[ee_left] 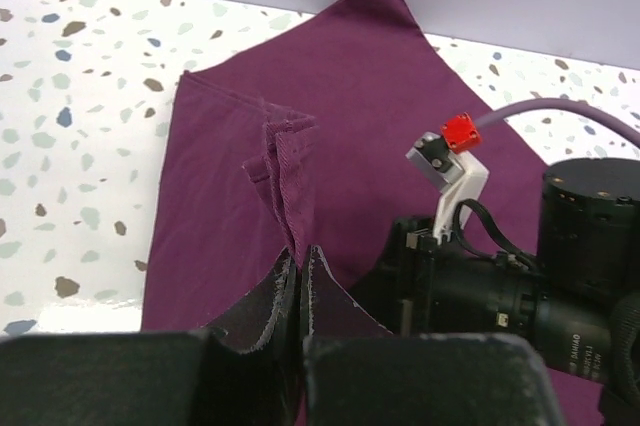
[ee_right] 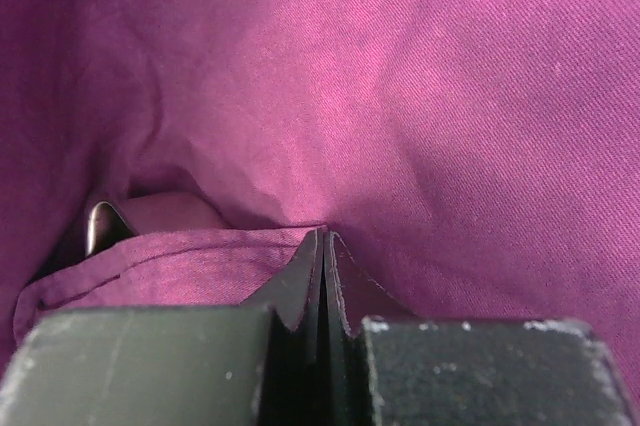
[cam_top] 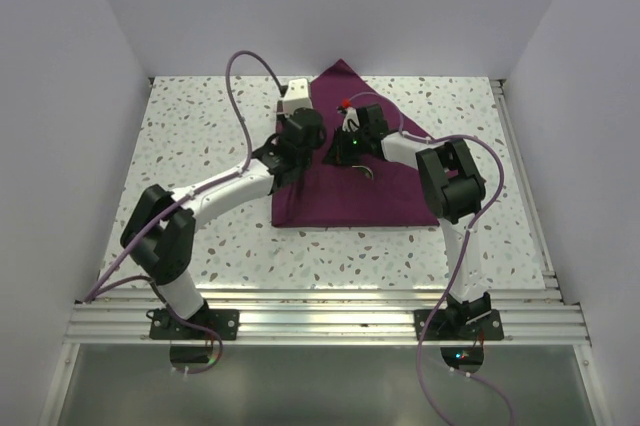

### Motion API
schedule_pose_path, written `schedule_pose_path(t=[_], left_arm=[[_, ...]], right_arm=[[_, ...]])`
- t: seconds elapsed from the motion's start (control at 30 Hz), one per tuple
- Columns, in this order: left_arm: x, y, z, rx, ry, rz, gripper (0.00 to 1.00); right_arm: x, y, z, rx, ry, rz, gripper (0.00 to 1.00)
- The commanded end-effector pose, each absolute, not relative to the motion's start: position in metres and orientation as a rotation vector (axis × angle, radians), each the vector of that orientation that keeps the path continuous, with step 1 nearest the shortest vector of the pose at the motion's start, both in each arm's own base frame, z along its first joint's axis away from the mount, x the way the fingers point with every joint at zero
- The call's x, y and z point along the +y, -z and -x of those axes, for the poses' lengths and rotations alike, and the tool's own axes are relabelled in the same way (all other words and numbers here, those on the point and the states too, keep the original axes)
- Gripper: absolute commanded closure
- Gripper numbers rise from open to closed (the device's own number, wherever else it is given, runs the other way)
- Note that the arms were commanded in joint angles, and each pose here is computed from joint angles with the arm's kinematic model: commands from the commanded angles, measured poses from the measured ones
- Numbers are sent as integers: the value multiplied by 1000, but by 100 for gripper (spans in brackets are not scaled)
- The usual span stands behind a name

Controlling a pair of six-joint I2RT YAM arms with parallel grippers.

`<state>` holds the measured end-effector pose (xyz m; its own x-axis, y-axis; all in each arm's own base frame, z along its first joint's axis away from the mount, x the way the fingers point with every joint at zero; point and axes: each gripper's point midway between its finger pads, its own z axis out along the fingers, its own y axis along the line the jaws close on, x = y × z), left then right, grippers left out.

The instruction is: Prepare the surgical pack

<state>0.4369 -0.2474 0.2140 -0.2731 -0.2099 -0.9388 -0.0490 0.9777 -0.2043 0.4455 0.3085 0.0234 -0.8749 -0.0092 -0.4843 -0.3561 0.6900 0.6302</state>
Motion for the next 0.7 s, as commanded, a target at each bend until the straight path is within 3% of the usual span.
schedule_pose_path(t=[0.0,0.67], left_arm=[[-269,-232,-445,1782,187,192,100],[-349,-207,-443,1792,343,97,100]], right_arm=[[315,-16,-430,2498,-1100,278,100],[320,-15,-426,2498,-1156,272,100]])
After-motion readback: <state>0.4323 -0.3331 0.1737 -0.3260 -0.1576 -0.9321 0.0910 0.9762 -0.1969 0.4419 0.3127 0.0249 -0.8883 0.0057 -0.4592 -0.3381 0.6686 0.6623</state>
